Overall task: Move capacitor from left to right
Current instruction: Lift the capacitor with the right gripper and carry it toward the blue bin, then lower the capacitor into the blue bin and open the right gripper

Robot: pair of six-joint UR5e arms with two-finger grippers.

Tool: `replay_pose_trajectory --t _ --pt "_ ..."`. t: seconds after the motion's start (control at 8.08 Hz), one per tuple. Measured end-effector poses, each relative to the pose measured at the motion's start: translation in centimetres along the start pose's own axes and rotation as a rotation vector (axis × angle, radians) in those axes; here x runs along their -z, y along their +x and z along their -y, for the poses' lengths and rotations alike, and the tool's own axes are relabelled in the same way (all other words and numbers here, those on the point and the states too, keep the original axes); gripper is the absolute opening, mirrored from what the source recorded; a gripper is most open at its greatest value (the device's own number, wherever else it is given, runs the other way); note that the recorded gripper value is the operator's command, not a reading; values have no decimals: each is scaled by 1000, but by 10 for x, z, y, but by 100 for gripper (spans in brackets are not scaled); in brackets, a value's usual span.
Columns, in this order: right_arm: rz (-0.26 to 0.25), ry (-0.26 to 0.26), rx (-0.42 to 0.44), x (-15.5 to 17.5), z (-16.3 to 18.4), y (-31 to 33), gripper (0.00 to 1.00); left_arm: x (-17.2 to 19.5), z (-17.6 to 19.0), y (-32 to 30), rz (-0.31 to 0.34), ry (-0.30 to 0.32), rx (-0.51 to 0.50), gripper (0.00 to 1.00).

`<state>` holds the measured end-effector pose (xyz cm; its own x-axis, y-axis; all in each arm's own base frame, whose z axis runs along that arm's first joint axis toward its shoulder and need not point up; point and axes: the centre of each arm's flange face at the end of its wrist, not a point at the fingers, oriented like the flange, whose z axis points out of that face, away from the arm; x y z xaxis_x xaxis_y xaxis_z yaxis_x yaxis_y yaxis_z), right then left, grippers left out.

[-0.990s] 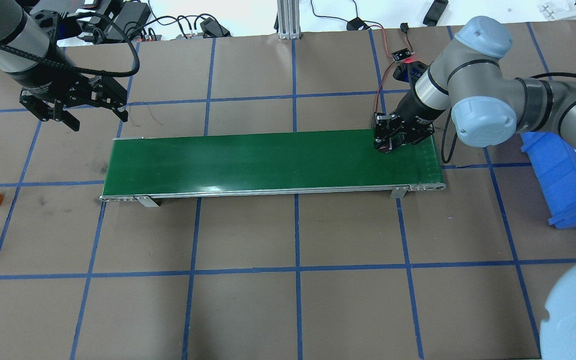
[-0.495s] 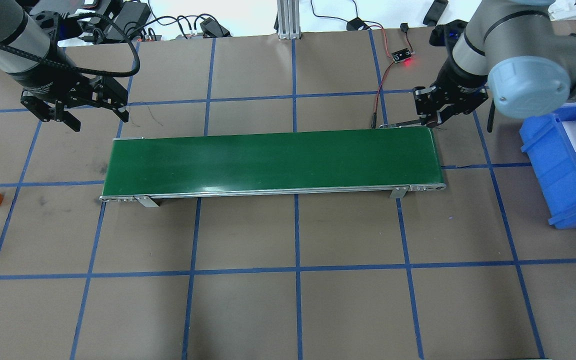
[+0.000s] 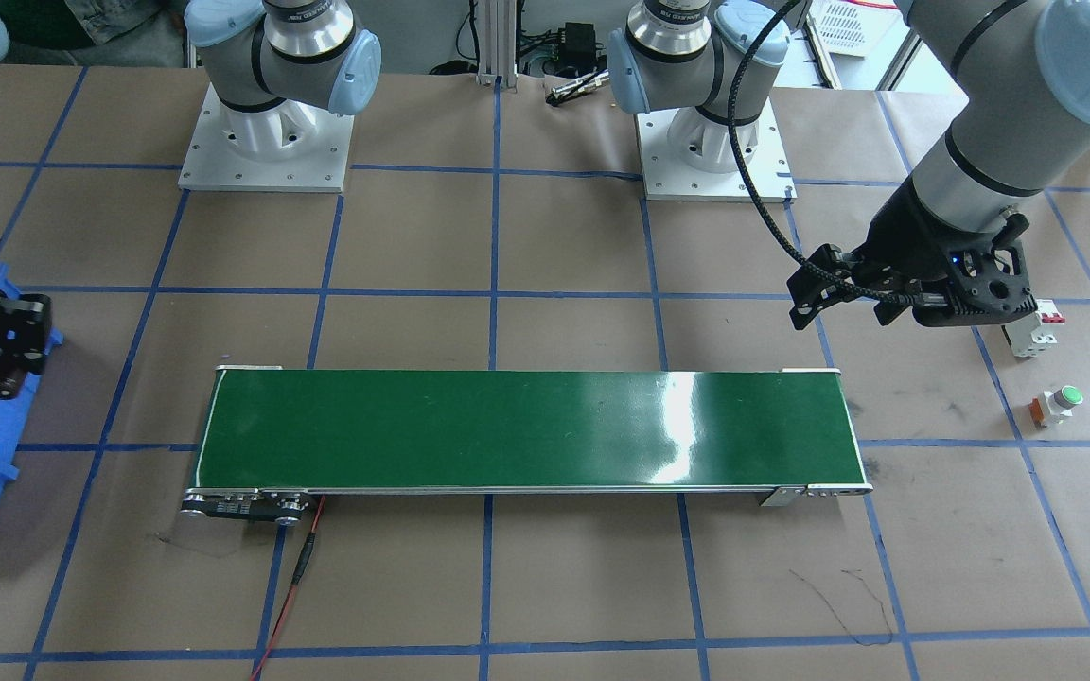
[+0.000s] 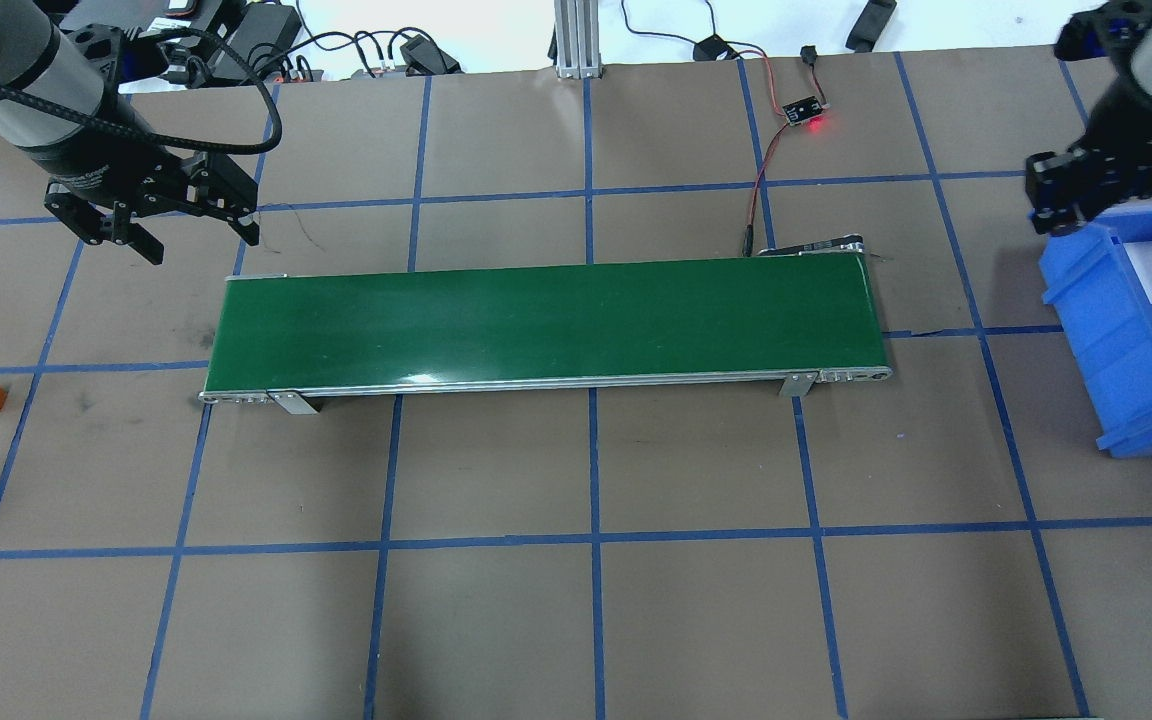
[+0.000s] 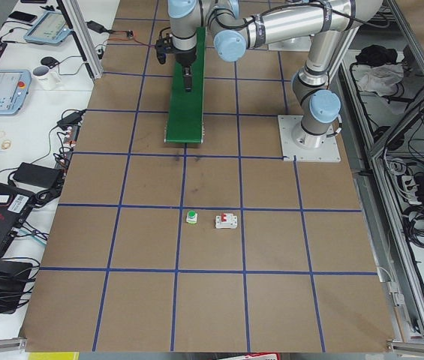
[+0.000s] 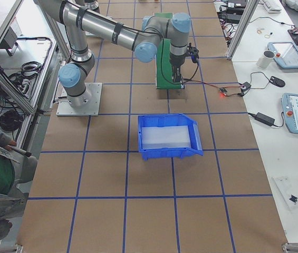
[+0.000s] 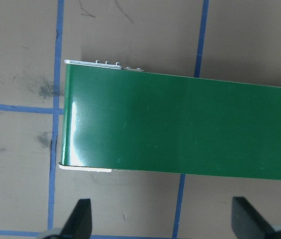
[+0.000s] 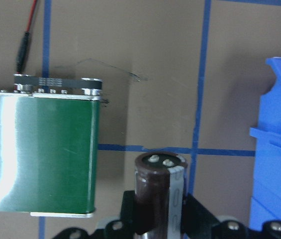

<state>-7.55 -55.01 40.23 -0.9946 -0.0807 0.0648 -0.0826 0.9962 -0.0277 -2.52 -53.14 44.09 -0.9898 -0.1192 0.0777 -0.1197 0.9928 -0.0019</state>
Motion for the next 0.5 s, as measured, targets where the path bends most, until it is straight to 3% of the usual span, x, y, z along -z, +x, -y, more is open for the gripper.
replay_pose_trajectory --t 0.5 --pt "-64 -85 25 7 -52 116 0 -1 1 0 0 -1 1 100"
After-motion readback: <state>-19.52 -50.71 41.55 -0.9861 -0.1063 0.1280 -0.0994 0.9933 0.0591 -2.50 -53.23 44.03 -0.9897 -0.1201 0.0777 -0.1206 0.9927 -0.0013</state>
